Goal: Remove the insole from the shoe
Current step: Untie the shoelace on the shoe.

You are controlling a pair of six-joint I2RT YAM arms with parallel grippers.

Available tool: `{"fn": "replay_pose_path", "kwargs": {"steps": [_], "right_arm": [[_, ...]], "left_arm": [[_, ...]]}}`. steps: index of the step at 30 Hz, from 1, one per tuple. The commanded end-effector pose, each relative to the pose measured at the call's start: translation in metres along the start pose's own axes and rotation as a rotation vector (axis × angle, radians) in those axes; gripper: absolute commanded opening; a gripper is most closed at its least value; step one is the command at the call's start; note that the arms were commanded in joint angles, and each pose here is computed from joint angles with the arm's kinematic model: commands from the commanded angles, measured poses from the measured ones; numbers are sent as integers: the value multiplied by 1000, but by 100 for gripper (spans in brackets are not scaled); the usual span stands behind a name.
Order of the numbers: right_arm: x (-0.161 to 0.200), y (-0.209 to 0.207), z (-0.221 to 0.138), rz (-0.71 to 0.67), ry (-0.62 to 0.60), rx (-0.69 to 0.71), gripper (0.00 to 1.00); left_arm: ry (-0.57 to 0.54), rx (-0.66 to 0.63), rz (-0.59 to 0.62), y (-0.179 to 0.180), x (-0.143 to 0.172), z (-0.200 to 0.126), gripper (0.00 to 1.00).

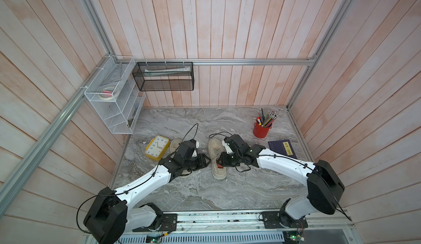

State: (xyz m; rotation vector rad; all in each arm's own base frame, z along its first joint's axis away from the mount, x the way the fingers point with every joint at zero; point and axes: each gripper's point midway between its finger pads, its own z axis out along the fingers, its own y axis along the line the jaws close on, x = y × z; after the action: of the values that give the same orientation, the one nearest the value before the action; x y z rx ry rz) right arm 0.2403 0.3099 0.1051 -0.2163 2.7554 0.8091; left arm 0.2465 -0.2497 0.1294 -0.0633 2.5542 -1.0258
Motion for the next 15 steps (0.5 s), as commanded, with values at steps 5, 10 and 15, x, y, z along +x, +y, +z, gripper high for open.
{"fn": "replay_pose_path", "kwargs": {"steps": [5,10,15], "right_arm": [[-15,9,6,-40,-28,-5,23],[-23,12,6,-47,-48,5,12],[-31,16,-6,-65,-75,19,1]], "left_arm": [[102,3,23,-6,26,17,48],[123,6,22,-9,31,25,48],[128,13,13,-9,30,31,48]]}}
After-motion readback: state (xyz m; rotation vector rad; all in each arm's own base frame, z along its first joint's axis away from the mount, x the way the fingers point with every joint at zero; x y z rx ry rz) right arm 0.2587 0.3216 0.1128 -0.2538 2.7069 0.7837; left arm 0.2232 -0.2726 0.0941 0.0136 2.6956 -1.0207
